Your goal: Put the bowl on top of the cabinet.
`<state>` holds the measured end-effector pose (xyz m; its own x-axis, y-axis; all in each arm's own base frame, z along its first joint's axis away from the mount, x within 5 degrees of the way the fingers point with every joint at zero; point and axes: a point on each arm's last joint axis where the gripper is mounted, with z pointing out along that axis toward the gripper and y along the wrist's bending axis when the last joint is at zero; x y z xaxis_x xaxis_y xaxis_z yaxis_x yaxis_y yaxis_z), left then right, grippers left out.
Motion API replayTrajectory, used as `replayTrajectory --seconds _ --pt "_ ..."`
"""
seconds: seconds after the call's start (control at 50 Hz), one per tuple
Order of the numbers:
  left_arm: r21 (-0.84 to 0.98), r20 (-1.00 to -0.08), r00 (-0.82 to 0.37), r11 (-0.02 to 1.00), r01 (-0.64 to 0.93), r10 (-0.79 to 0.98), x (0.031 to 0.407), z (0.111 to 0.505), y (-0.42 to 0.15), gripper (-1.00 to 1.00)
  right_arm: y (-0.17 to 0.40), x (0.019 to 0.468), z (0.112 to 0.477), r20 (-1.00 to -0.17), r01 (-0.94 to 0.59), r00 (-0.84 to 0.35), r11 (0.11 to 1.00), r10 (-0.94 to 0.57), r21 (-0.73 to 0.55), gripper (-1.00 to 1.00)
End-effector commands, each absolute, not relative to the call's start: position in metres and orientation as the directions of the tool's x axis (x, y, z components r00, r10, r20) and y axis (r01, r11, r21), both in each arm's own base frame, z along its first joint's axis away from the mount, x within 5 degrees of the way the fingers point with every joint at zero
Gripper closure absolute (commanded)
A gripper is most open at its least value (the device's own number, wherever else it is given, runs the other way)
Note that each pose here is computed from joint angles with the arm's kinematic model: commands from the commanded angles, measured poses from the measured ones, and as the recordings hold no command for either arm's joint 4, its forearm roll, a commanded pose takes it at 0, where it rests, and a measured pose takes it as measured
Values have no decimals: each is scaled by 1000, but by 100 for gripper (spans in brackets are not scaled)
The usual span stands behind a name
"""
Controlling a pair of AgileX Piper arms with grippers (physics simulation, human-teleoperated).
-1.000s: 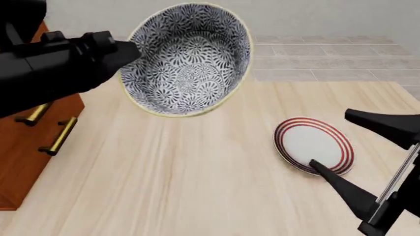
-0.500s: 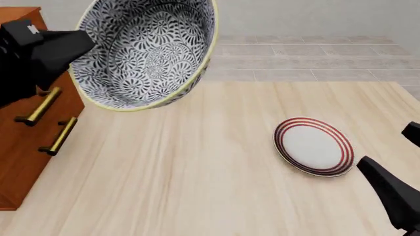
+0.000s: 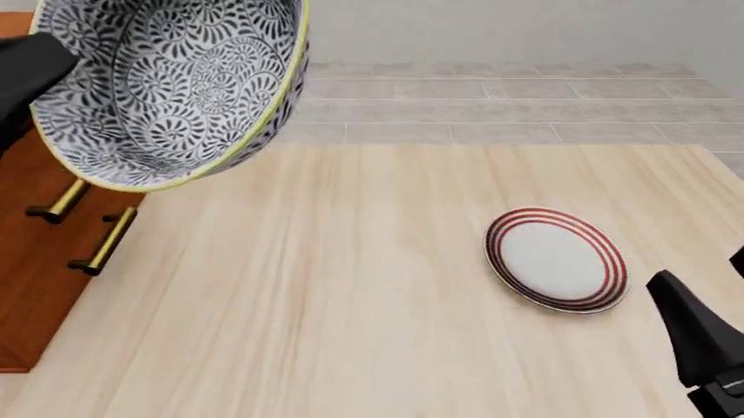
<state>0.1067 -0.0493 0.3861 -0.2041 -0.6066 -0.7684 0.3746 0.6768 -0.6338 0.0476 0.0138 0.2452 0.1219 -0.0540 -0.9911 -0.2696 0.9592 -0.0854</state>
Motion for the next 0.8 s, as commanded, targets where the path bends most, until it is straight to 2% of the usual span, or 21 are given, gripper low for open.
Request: replayTrajectory --seconds 0.02,0.06,0.1,0.14,0.8 --pt "-648 -747 -153 658 384 -647 97 388 -41 100 11 52 226 -995 -205 97 978 -20 -40 -100" --pt "-649 -745 -147 656 385 -651 96 387 -40 100 11 53 224 -996 -197 92 980 12 -6 -100" --pt "-651 -741 -141 654 385 -656 95 386 -39 100 10 54 221 -995 -184 99 982 -24 -42 -100" --pt "-653 -738 -127 652 386 -663 93 385 -37 100 10 54 218 -997 -175 78 985 22 8 -100" --pt "-658 -728 -95 654 374 -679 89 378 -32 100 9 54 220 -997 -171 82 985 11 -4 -100"
